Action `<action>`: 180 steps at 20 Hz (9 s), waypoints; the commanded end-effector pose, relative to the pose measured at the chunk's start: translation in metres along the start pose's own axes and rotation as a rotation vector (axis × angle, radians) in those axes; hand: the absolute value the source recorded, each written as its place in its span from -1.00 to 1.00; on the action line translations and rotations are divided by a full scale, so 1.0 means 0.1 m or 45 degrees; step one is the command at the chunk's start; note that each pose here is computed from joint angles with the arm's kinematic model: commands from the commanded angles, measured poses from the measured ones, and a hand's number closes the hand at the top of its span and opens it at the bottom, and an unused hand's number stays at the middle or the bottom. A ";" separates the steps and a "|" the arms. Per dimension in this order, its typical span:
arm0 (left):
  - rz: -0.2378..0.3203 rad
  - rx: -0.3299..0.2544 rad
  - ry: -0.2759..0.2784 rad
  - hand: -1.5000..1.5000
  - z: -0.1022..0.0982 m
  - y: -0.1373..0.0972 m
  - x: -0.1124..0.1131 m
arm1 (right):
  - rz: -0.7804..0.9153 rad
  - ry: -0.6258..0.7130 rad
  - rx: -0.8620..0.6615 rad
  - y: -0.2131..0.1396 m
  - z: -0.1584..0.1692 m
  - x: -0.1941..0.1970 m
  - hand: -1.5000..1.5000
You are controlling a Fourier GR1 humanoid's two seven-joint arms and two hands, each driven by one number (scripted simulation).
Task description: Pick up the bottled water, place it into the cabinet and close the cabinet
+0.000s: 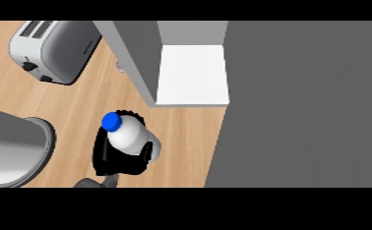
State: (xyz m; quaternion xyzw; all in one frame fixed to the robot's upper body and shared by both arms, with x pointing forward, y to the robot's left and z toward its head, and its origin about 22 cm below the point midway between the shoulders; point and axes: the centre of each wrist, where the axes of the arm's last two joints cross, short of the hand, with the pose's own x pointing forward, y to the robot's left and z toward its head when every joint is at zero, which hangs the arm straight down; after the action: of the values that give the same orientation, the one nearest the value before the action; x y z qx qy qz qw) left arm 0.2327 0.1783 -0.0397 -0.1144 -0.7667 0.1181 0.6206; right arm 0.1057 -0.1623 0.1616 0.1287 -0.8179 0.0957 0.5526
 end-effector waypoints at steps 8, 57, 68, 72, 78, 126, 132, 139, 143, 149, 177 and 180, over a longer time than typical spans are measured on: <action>-0.024 -0.039 -0.015 1.00 -0.37 -0.86 0.27 | 0.024 -0.053 0.005 -0.10 0.15 0.25 -1.00; -0.808 0.282 0.025 1.00 -2.00 -0.88 0.00 | -0.044 -0.076 0.021 0.01 0.24 0.16 -1.00; -1.013 0.310 0.042 -1.00 -1.93 -0.76 -0.13 | -0.023 -0.093 0.040 -0.03 0.16 0.09 -1.00; -1.125 0.322 0.044 -1.00 -1.83 -0.60 -0.23 | -0.008 -0.083 0.060 -0.10 0.23 0.17 -1.00; -1.151 0.372 0.031 -1.00 -1.82 -0.66 -0.25 | -0.028 -0.082 0.056 0.00 0.18 -0.02 -1.00; 0.073 -0.274 -0.078 1.00 -0.34 -0.23 0.27 | 0.096 0.007 0.122 -0.11 0.23 0.24 1.00; 0.110 -0.232 -0.092 1.00 0.11 -0.09 0.57 | 0.005 0.038 0.432 0.02 0.20 0.25 1.00; 0.064 -0.215 -0.110 1.00 0.72 0.24 0.81 | -0.039 0.034 0.501 0.17 0.16 0.31 1.00; 0.047 -0.209 -0.112 1.00 0.83 0.33 1.08 | -0.038 0.040 0.510 0.30 0.00 0.23 1.00; 0.031 -0.182 -0.146 1.00 1.04 0.55 1.28 | -0.036 -0.018 0.439 0.48 -0.35 0.34 1.00; 0.031 -0.133 -0.164 1.00 1.37 1.26 1.74 | 0.031 0.207 0.263 0.24 -2.69 -0.48 1.00; 0.033 -0.114 -0.155 1.00 1.40 1.35 1.62 | 0.054 0.219 0.250 0.24 -2.65 -0.69 1.00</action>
State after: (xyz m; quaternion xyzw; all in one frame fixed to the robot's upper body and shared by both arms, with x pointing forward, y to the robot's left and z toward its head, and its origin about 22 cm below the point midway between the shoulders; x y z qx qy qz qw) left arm 0.0685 0.3466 0.0474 -0.1466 -0.8081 0.0974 0.5621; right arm 0.3245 -0.0511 0.2169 0.1851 -0.7706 0.2100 0.5726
